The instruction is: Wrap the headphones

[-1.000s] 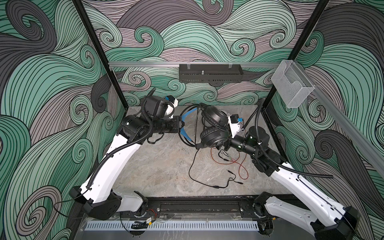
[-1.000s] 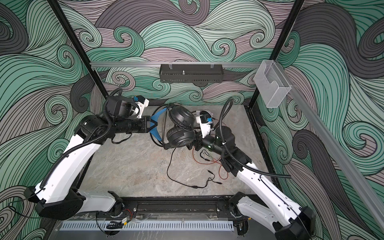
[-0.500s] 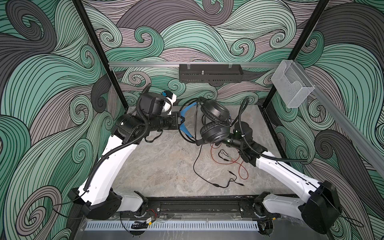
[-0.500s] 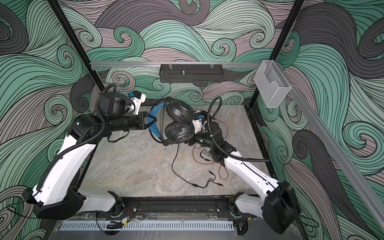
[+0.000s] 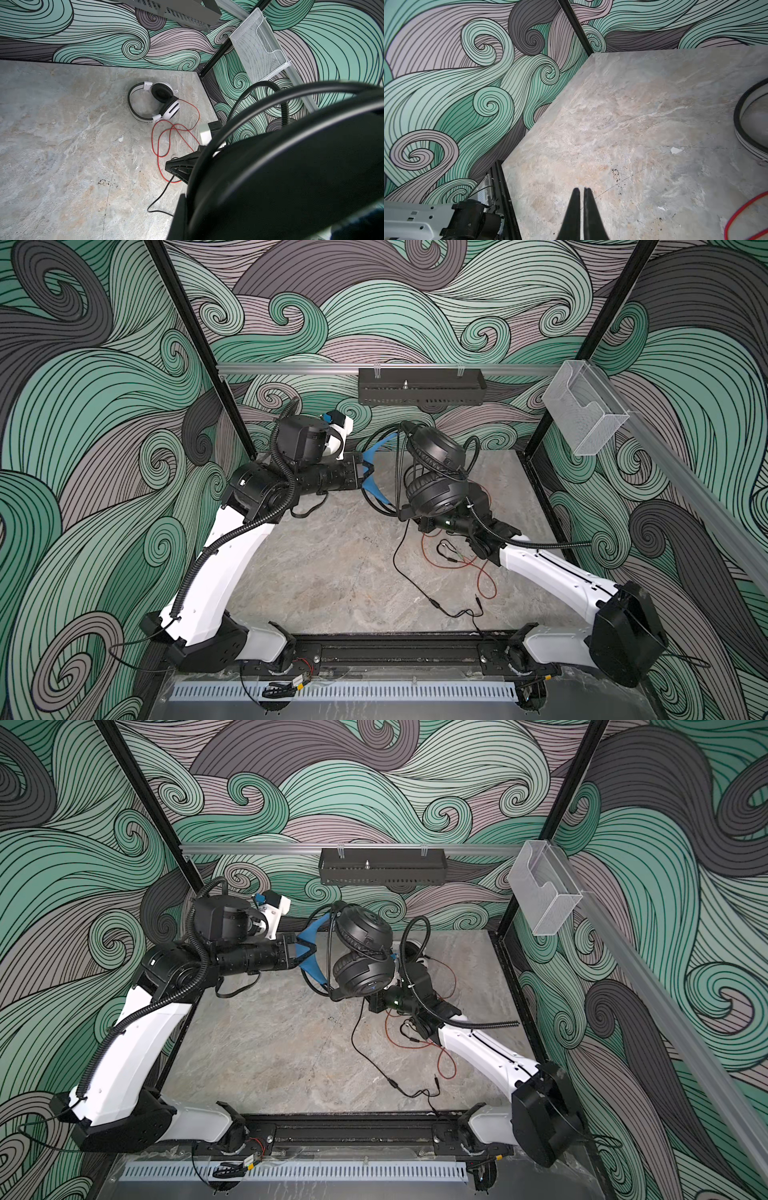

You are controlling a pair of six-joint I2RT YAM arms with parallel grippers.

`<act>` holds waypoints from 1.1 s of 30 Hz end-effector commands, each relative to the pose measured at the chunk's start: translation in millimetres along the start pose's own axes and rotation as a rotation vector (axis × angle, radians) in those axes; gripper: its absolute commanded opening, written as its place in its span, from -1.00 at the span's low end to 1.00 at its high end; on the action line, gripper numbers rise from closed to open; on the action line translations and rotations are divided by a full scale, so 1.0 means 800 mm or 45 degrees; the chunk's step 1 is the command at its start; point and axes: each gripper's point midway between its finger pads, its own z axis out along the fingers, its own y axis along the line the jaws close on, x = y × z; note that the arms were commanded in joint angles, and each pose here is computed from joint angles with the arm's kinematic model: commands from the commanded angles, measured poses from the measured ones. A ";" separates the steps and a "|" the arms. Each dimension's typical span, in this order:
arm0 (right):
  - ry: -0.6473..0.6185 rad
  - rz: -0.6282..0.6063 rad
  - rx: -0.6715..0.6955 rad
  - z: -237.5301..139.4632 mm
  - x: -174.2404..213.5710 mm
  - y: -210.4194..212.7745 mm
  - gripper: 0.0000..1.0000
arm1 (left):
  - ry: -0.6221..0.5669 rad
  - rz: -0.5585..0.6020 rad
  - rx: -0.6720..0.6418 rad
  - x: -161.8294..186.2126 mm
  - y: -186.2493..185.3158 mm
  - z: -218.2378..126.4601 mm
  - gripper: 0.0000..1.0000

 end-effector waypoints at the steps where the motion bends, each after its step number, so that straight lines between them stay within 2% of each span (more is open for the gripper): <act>1: 0.121 -0.008 0.168 -0.004 0.025 -0.027 -1.00 | -0.189 0.012 0.218 -0.046 -0.051 -0.035 -1.00; 5: 0.082 -0.103 0.225 -0.018 -0.004 -0.022 -1.00 | -0.109 0.016 0.222 -0.033 -0.049 -0.021 -1.00; 9: 0.017 -0.208 0.293 -0.034 -0.048 -0.016 -1.00 | 0.025 0.024 0.184 0.001 -0.035 0.006 -1.00; 13: -0.004 -0.225 0.342 -0.036 -0.068 -0.024 -1.00 | 0.115 0.034 0.206 0.028 -0.035 0.018 -1.00; 19: 0.078 -0.189 0.376 -0.019 -0.049 -0.043 -1.00 | 0.112 0.061 0.224 0.033 -0.042 0.013 -1.00; 23: 0.190 -0.155 0.438 -0.012 -0.025 -0.063 -1.00 | 0.097 0.071 0.259 0.028 -0.051 0.006 -1.00; 29: 0.268 -0.115 0.615 -0.021 -0.019 -0.097 -1.00 | 0.183 0.074 0.342 0.043 -0.065 0.008 -1.00; 33: 0.316 -0.098 0.708 -0.021 -0.023 -0.117 -1.00 | 0.251 0.104 0.325 0.061 -0.064 0.012 -1.00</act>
